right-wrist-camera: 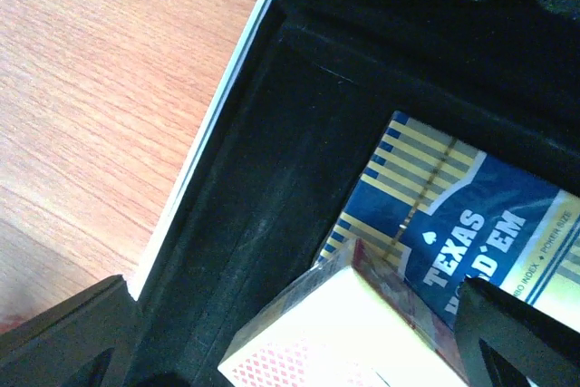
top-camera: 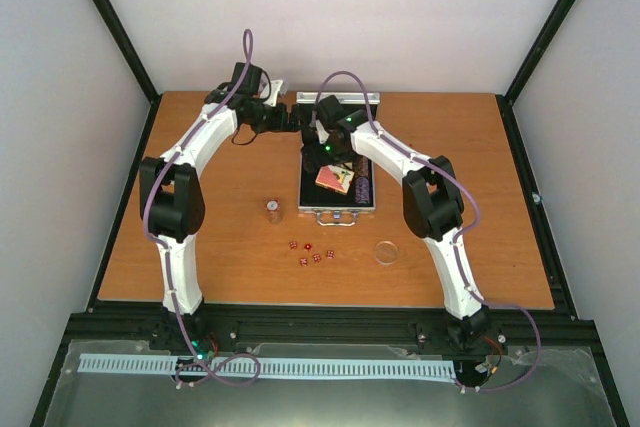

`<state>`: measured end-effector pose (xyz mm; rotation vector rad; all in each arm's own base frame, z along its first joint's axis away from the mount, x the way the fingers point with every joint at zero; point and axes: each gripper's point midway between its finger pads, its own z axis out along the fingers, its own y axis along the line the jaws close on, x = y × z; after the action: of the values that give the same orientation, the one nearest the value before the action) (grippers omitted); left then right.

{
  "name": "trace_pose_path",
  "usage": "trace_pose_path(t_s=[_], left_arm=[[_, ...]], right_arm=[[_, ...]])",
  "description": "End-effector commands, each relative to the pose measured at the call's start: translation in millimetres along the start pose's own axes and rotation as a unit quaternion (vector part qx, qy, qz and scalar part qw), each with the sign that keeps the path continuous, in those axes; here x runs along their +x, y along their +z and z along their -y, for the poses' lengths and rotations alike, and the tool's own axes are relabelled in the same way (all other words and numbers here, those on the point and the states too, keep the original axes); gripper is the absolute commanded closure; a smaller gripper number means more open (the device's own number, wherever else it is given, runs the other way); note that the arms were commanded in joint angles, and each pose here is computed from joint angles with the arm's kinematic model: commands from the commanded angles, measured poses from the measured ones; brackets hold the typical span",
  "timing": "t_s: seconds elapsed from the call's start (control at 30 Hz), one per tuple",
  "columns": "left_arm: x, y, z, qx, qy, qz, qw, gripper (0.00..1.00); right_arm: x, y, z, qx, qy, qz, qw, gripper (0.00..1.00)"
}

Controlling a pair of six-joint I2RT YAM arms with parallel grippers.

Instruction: Pack up texas hold em set

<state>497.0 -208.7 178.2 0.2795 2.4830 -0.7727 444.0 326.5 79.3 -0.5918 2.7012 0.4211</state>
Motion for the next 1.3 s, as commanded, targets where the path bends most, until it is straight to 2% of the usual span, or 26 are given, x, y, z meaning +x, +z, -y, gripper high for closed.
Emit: trace_pose_path(t_s=[0.0, 0.3, 0.53, 0.77, 0.83, 1.03, 1.27], left_arm=[[-16.6, -15.4, 6.4, 0.003, 0.013, 0.024, 1.0, 0.0], [-15.8, -16.8, 6.3, 0.001, 0.014, 0.025, 1.0, 0.0], [-17.2, -17.3, 6.2, -0.001, 0.015, 0.026, 1.0, 0.0], [-15.3, -15.9, 5.1, -0.001, 0.012, 0.024, 1.0, 0.0], [-15.5, -16.8, 5.4, 0.0, 0.011, 0.024, 1.0, 0.0], [-15.9, -19.5, 7.4, 0.0, 0.013, 0.027, 1.0, 0.0], [-15.6, -21.7, 7.6, -0.001, 0.013, 0.029, 1.0, 0.0]], right_arm=[[8.2, 14.2, 1.0, -0.01, 0.013, -0.009, 1.0, 0.05], [30.8, 36.1, -5.1, -0.022, -0.017, -0.032, 0.999, 0.07], [46.3, 14.6, -45.1, -0.103, -0.077, -0.042, 0.991, 0.08], [71.5, 3.9, -54.2, -0.127, -0.145, -0.069, 0.979, 0.08], [74.0, 4.0, -49.6, -0.115, -0.151, -0.072, 0.979, 0.08], [59.4, 0.0, -14.9, -0.001, -0.135, -0.048, 0.99, 0.08], [31.2, -33.0, -21.3, 0.042, -0.153, 0.025, 0.987, 0.06]])
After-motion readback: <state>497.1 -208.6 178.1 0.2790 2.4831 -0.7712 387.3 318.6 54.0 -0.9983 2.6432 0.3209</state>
